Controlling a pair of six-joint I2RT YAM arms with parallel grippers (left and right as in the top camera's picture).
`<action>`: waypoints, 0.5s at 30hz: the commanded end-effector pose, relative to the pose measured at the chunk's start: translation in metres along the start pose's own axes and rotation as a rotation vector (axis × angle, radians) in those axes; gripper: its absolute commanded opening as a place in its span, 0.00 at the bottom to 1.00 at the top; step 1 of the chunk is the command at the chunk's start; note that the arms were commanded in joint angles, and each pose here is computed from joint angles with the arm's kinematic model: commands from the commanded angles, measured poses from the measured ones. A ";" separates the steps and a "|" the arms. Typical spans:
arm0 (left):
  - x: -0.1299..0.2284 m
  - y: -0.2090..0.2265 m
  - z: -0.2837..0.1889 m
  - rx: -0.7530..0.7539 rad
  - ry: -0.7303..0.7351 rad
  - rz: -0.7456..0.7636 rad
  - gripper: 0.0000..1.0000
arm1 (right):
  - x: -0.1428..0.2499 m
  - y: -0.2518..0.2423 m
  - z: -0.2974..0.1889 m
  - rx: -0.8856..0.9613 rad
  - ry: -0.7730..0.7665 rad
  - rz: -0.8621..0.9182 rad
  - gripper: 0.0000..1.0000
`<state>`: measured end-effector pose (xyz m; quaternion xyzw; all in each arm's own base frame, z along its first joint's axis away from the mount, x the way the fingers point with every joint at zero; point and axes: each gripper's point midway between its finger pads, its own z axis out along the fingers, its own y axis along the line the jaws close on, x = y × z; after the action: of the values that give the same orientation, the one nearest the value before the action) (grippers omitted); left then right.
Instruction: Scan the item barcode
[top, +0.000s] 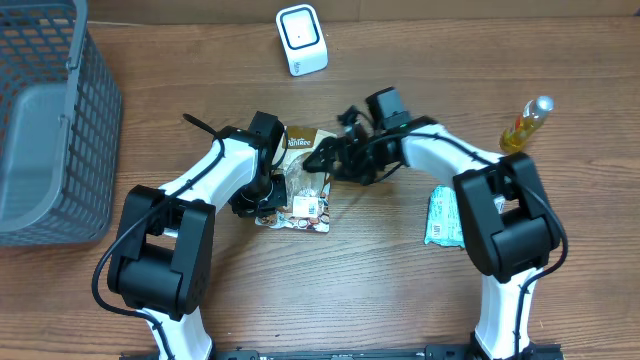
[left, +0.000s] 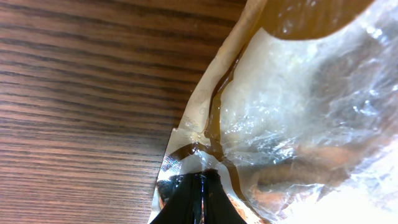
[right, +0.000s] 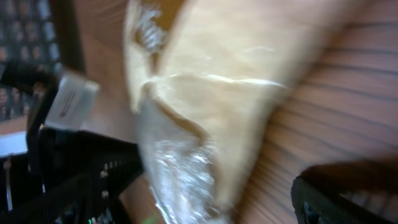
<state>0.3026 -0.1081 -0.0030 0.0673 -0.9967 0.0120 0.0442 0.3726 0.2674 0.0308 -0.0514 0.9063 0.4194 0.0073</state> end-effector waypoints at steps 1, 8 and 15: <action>0.002 0.009 0.012 -0.042 0.003 -0.005 0.09 | -0.027 -0.040 -0.031 0.234 -0.097 0.014 1.00; -0.003 0.012 0.012 -0.064 -0.020 -0.003 0.09 | -0.074 0.003 -0.046 0.218 -0.212 -0.204 1.00; -0.003 0.012 0.012 -0.064 -0.019 -0.002 0.09 | -0.098 0.027 -0.025 0.208 -0.312 -0.352 0.14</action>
<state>0.3093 -0.1064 -0.0027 0.0665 -0.9974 0.0063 0.0282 0.4628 0.2599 0.0728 -0.1187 0.9141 0.3311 0.2019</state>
